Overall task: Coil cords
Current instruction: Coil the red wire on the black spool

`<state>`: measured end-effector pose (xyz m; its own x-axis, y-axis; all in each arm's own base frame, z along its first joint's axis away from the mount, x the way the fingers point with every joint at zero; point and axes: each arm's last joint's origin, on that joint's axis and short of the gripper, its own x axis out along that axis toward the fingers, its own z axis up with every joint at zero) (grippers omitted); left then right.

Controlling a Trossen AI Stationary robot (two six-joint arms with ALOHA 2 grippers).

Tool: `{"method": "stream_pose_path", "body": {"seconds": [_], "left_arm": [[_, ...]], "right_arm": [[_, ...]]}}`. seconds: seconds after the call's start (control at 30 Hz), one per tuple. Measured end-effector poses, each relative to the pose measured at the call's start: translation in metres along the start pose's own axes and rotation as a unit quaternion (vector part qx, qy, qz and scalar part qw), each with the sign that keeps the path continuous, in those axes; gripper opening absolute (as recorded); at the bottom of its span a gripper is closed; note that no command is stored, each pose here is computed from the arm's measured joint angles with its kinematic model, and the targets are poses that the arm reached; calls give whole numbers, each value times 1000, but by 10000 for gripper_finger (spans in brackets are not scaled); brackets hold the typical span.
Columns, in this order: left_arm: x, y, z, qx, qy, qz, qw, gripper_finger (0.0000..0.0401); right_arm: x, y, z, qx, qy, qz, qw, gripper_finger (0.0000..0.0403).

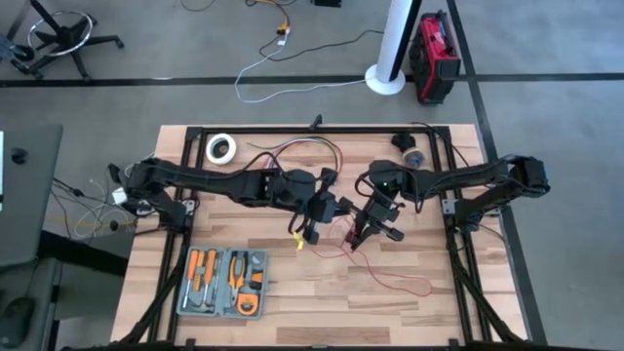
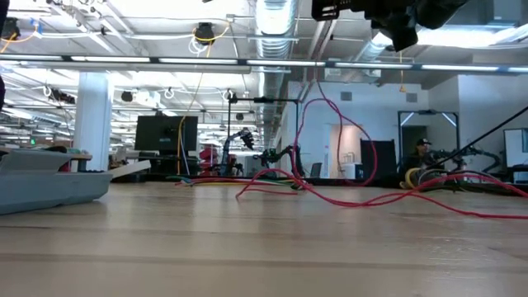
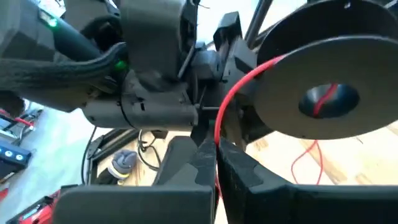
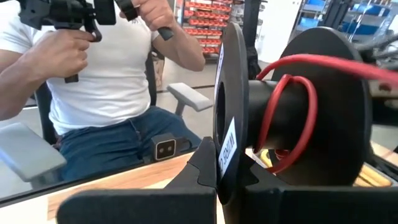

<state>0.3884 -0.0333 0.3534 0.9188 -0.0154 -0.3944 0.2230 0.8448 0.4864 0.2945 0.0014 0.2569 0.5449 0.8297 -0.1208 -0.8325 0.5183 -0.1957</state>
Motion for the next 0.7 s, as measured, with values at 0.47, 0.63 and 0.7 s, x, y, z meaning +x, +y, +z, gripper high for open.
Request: {"method": "stream_pose_path", "body": {"seconds": [0.47, 0.63, 0.7], "left_arm": [[-1, -4, -18, -71, 13, -159, 985, 0], [3, -11, -27, -94, 30, -161, 982, 0], [4, -12, -27, -100, 27, -151, 983, 0]], "right_arm": [[-7, 1, 9, -19, -15, 6, 1000, 0], [-18, 1, 19, -36, -21, -11, 999, 0], [-20, 1, 20, -42, -23, -13, 999, 0]]}}
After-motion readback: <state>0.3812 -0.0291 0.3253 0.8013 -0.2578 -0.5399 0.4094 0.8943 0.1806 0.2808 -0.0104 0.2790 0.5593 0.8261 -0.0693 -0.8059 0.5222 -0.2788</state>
